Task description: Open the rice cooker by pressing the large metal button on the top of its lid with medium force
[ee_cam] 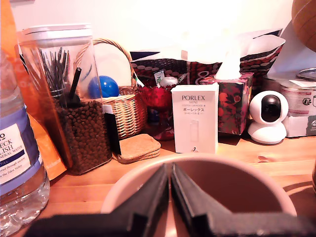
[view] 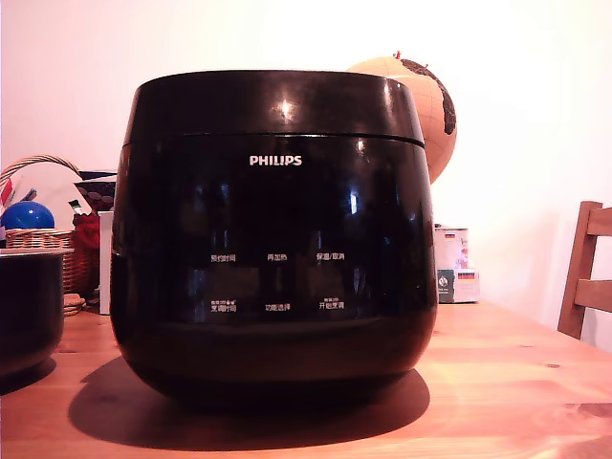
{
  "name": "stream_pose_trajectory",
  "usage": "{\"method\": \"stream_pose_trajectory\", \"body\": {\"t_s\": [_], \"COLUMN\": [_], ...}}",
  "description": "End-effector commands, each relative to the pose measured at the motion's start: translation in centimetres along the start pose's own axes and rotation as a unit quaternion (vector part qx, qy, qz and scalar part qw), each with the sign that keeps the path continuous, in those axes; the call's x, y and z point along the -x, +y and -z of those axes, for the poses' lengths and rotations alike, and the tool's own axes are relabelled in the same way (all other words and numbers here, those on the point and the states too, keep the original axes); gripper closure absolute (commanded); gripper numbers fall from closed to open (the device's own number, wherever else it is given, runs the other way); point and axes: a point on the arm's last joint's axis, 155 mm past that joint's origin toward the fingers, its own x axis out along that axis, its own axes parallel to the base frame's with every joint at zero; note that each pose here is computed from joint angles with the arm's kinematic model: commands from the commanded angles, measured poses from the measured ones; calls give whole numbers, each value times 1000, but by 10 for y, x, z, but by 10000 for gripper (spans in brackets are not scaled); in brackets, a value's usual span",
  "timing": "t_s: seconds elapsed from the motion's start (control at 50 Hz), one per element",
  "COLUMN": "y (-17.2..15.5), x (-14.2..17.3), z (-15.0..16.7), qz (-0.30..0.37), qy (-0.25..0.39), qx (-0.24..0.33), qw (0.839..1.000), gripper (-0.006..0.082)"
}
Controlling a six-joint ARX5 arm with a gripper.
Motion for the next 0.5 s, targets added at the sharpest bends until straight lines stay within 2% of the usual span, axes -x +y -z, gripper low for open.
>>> {"method": "stream_pose_trajectory", "body": {"t_s": [0.0,0.26,0.4,0.44,0.48], "y": [11,10,3,-8,-14], "x": [-1,-1,0,1,2], "z": [4,-5,-10,-15,-20], "qz": [-9,-6,13,44,62], "qy": [-14,-32,-41,-49,-60], "qx": [-36,-38,-6,30,27], "qw": [999,999,999,997,996], "gripper": [788,788,788,788,788]}}
